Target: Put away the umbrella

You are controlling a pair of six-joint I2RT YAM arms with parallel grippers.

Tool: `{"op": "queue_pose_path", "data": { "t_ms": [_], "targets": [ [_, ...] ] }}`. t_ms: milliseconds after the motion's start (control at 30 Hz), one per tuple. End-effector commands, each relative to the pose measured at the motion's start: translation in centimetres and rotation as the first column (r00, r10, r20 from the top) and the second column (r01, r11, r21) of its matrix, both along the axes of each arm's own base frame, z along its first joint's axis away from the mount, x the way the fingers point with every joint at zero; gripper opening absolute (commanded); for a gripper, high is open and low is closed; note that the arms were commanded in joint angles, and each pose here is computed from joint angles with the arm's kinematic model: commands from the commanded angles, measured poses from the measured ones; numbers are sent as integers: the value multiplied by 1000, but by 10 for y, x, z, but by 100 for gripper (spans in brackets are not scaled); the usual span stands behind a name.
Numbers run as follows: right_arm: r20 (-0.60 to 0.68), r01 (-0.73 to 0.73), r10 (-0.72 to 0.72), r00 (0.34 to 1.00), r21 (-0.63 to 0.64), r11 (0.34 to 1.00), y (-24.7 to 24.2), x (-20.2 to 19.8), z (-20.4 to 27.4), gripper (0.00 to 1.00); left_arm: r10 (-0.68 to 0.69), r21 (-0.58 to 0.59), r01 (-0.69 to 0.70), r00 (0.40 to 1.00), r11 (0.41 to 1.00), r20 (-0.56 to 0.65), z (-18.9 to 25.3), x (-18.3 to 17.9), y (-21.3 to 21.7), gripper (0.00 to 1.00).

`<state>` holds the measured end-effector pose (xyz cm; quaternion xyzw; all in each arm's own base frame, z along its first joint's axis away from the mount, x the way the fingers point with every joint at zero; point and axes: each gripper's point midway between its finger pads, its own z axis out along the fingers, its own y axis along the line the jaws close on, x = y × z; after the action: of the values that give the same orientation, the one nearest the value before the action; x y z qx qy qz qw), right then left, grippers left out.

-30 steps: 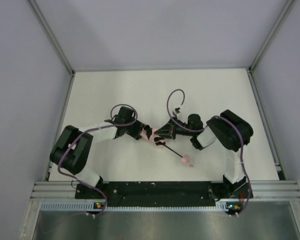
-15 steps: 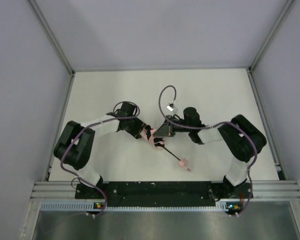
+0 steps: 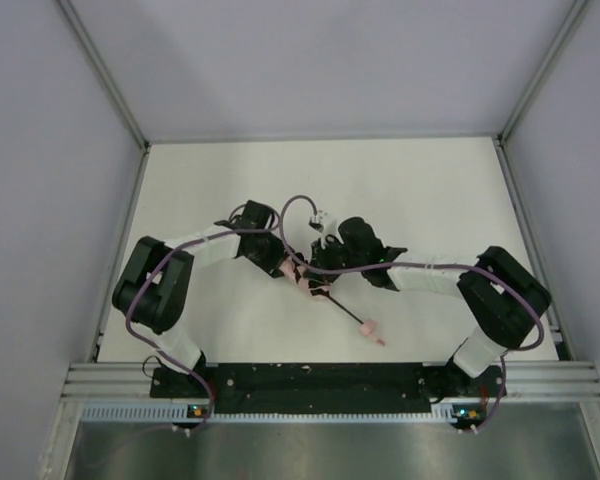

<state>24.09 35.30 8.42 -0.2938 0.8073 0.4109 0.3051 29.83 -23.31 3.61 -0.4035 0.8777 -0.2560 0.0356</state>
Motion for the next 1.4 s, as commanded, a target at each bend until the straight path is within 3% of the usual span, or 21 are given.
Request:
{"op": "queue_pose_path", "data": {
  "t_ms": [0,267,667,1000,1100,1300,1367],
  "targets": [
    [220,12,25,975,-165,986,-7,-5,-3,0,84,26,-82,991,996,-108,-5,-7,12,0],
    [294,25,66,954,-295,955,-17,-19,-37,0,125,23,-123,979,992,-160,12,6,17,0],
    [312,-37,115,943,-246,969,7,-43,-39,0,224,52,-218,952,975,-210,21,31,17,0],
    [291,-60,170,942,-352,934,6,-61,-69,0,300,87,-288,915,954,-271,23,48,17,0],
    [303,-34,148,941,-350,936,7,-63,-65,9,327,114,-307,905,945,-274,25,52,22,0],
    [312,-12,126,942,-344,939,15,-62,-57,9,342,129,-318,892,939,-295,23,51,21,0],
    [290,-63,167,942,-337,939,21,-67,-55,10,350,139,-322,886,936,-303,22,48,24,0]
  ]
}}
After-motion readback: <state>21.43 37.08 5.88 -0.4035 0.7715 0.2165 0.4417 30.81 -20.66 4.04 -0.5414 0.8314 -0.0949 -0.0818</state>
